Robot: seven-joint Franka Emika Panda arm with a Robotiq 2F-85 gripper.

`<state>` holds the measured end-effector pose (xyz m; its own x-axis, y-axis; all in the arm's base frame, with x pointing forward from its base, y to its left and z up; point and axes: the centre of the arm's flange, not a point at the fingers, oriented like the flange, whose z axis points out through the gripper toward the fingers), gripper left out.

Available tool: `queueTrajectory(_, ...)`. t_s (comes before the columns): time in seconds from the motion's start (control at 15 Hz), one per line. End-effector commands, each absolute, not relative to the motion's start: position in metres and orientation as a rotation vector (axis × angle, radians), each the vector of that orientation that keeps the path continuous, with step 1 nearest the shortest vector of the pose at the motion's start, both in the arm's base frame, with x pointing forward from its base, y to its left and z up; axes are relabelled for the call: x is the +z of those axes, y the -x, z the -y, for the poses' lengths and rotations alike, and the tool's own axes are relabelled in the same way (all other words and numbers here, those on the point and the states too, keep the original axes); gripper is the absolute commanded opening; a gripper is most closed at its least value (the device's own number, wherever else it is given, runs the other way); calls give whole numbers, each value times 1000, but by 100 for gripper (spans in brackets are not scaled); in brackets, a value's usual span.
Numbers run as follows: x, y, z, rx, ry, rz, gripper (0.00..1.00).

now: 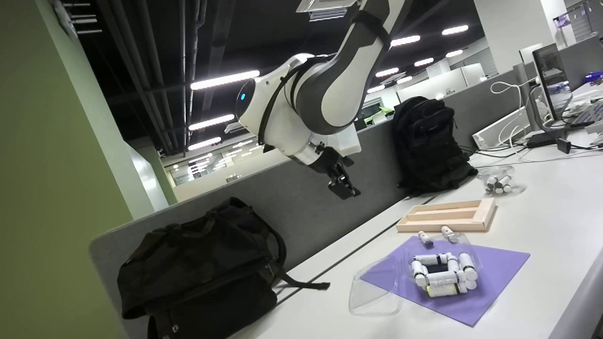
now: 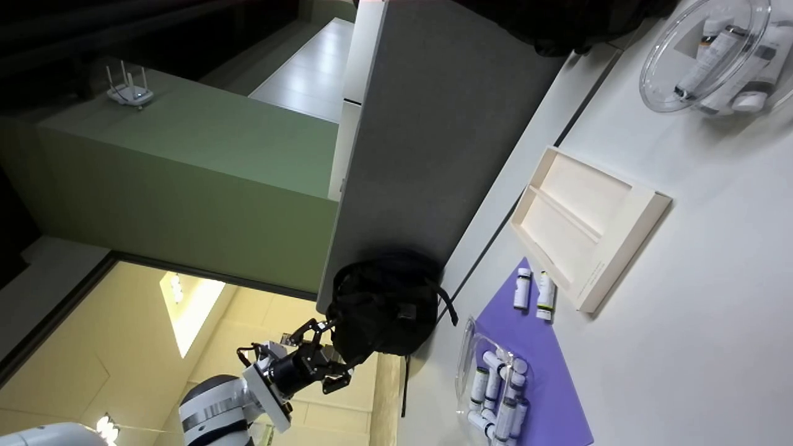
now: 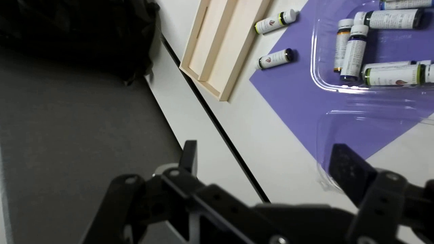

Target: Close the lid of the bowl

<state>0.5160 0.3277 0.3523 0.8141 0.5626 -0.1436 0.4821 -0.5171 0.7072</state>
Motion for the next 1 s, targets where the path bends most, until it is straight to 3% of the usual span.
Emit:
queueTrajectory(0.0,352,-515,-328,131,-2210,-765,100)
queueTrajectory(0.33,371,-514,-325,159,-2213,-751,100)
queueTrajectory(0.93,277,-520,-427,130,-1980,-1085,100)
